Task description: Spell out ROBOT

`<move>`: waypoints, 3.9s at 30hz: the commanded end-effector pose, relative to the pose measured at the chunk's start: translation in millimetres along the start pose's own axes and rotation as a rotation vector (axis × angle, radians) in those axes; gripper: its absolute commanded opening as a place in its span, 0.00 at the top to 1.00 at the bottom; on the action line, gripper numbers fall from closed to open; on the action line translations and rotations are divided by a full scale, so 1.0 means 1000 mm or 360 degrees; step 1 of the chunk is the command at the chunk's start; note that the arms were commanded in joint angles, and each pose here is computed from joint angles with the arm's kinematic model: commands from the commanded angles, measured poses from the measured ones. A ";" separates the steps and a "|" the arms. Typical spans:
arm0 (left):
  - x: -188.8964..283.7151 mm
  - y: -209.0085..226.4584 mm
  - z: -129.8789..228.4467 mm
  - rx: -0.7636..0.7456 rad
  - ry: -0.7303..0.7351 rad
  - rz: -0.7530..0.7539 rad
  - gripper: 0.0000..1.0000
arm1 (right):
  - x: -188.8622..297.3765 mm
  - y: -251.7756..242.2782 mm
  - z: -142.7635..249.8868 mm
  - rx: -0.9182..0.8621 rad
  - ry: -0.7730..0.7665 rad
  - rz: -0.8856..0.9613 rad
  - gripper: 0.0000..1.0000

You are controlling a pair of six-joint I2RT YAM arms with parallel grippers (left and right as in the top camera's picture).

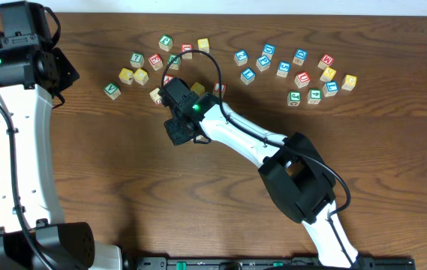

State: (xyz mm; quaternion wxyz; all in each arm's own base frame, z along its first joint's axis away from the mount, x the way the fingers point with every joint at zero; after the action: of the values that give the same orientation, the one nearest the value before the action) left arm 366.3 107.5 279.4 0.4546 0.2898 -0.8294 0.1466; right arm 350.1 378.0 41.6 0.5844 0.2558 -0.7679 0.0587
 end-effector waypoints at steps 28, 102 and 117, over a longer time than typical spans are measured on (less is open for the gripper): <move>-0.006 0.000 0.003 0.0003 0.0029 -0.0016 0.76 | 0.005 -0.067 -0.002 -0.0351 0.0071 0.0165 0.76; -0.026 -0.105 0.070 -0.0290 0.0109 0.0332 0.77 | 0.033 -0.137 -0.004 -0.0547 -0.0060 0.0259 0.99; -0.026 -0.105 0.069 -0.0289 0.0105 0.0334 0.77 | 0.033 -0.139 -0.004 -0.0549 -0.0062 0.0273 0.99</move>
State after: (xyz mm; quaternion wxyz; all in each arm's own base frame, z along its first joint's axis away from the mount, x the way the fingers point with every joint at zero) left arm 394.9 -2.0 223.2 0.4845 0.1483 -0.8530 0.1251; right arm 411.3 250.5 42.2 0.6021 0.0942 -0.7923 -0.0279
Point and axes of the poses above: each gripper's point midway between its finger pads, its own x axis back along the fingers, its own y axis along the line the jaws close on, z = x × y, the point moved 2 cm from there along x, back along the fingers, and after that the axes turned 2 degrees about -x, right-handed, at the moved point
